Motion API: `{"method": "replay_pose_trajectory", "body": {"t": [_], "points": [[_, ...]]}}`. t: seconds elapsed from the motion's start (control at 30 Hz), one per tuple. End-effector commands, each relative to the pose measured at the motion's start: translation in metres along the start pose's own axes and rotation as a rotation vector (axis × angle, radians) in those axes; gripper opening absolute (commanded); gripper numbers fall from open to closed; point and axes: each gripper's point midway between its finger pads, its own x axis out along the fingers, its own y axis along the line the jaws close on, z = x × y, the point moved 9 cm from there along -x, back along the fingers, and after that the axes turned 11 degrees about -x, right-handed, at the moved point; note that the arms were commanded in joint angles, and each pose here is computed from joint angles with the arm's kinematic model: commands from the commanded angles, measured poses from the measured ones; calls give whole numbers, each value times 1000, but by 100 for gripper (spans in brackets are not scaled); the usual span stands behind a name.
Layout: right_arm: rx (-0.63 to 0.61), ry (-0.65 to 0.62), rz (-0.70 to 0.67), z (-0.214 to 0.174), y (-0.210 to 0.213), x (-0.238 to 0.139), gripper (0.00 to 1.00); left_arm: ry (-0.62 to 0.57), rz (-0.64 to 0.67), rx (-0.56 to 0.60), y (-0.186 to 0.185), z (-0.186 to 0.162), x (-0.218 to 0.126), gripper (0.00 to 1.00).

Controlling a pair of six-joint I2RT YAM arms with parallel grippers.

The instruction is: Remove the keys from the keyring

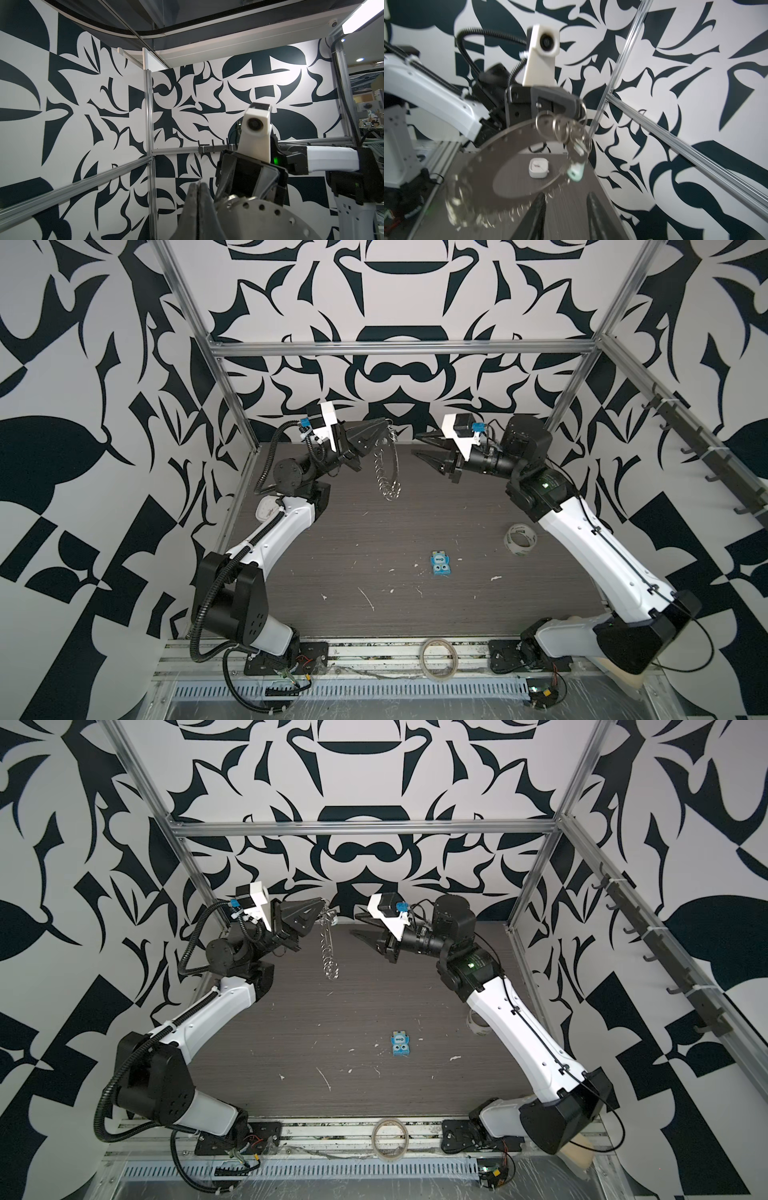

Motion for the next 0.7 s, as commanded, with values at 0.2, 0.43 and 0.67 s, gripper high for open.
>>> {"method": "replay_pose_trajectory", "body": {"t": [0.2,0.43,0.67], "points": [[131,-124,126,39,-21,9,35,-1,-70,28,-13,10,1,0],[158,-119,149,34,-29,20,31,1,-72,26,-14,10,1,0],[173,-109,171,30,-31,25,27,5,-72,20,-14,8,0,0]]}}
